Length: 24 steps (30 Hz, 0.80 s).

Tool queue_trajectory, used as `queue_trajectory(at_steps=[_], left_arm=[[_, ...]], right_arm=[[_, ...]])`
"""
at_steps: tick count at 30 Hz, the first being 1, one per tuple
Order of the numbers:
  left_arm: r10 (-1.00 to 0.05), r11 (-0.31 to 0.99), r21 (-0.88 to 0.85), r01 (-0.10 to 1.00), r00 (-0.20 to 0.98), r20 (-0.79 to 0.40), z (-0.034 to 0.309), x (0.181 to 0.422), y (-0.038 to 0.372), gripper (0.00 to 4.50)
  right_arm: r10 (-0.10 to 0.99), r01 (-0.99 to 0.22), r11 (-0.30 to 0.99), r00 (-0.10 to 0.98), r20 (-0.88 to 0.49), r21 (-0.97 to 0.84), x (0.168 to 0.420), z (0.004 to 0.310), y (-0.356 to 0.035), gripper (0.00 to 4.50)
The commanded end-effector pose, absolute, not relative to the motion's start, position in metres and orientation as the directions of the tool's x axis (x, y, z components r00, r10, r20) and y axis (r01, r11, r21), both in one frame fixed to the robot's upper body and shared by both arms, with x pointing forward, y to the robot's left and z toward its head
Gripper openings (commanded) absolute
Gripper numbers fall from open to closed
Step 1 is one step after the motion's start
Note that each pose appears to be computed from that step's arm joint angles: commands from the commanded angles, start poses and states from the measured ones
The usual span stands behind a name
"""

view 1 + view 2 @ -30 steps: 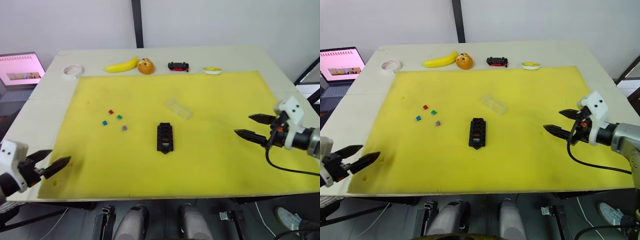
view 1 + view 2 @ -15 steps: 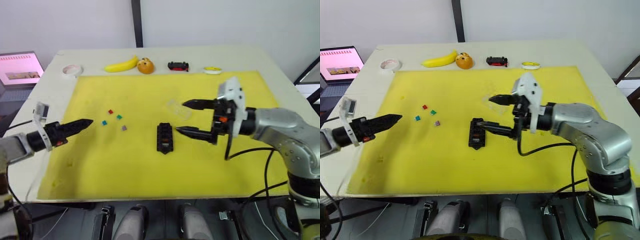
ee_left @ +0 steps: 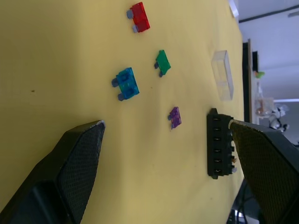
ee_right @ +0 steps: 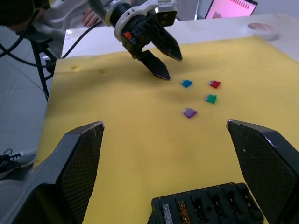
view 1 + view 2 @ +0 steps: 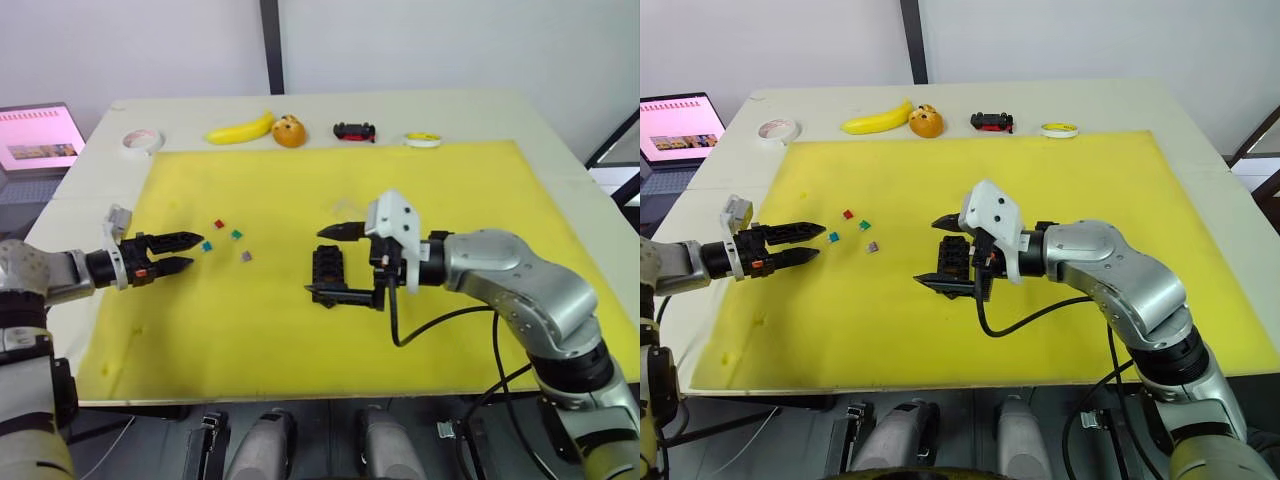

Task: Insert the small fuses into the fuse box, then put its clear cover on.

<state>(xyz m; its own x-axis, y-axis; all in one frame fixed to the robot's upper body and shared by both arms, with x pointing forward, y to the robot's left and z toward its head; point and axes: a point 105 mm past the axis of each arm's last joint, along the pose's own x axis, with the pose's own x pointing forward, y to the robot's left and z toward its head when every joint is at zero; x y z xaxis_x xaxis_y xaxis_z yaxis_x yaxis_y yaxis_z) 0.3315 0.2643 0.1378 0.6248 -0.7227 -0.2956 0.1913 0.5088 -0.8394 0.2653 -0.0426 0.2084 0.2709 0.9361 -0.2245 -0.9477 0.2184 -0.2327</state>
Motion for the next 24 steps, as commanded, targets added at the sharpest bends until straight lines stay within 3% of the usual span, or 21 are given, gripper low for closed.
queue_trajectory(at_steps=[1,24], left_arm=[[-0.718,0.518,-0.829,0.208,0.633,-0.29,0.136,0.337,0.265,4.5],[-0.733,0.445,-0.865,0.231,0.649,-0.204,0.129,0.361,0.242,4.5]], right_arm=[[0.942,-0.937,0.21,0.27,-0.199,-0.279,0.263,0.218,-0.039,4.45],[0.926,-0.924,0.262,0.322,-0.197,-0.278,0.276,0.218,-0.042,4.45]])
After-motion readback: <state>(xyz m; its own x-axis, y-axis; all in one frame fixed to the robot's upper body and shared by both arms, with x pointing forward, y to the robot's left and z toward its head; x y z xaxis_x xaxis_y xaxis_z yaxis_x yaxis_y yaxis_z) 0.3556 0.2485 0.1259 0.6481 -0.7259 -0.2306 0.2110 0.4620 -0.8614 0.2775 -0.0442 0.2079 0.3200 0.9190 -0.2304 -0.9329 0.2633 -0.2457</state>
